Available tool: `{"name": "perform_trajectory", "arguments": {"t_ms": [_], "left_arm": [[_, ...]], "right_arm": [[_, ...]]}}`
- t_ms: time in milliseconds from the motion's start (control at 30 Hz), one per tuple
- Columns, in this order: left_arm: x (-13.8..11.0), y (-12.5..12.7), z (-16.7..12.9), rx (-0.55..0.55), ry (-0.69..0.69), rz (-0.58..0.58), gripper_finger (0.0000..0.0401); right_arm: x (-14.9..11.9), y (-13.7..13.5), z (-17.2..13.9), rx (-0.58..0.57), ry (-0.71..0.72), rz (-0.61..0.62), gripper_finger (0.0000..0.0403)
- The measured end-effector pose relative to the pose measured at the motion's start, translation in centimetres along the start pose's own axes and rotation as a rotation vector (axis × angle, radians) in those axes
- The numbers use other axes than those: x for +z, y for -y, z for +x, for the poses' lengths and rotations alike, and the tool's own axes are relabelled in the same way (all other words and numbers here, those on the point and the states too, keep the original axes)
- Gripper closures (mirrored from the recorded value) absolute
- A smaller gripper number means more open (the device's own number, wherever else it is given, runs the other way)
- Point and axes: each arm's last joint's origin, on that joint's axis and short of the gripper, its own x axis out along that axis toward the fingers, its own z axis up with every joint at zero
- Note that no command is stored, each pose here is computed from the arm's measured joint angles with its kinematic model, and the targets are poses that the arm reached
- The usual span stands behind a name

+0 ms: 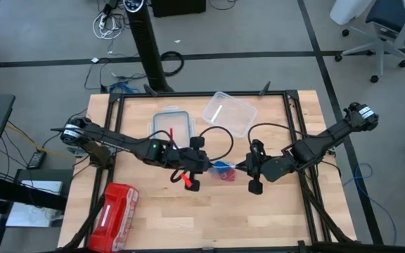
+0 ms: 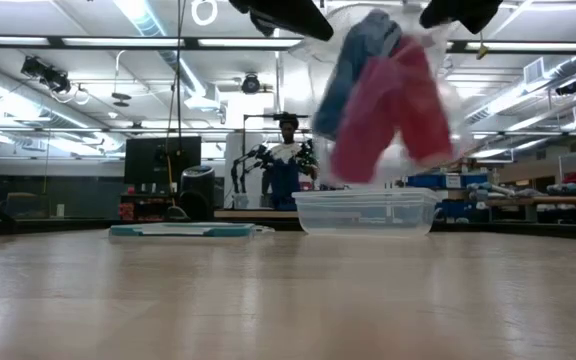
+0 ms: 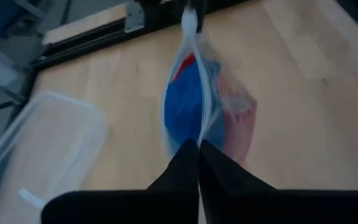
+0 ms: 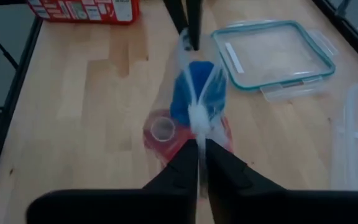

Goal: Roll bandage
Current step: Close the transparent zip bag

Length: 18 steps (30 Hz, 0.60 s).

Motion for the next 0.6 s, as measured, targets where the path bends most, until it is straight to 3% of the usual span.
{"name": "perform_trajectory", "arguments": {"t_ms": [300,600], "left_arm": [[0.15,-0.01,-0.36,-0.059,-0.039,-0.012,0.04],[0.07,-0.14,-0.34,-0.049,-0.048,-0.046,0.04]], "right_arm": [[0.17,0.27,0.23,0.033,-0.014,0.005,0.0311],[0.15,0.24,0.39,0.151,-0.079,0.124,0.0302]]}}
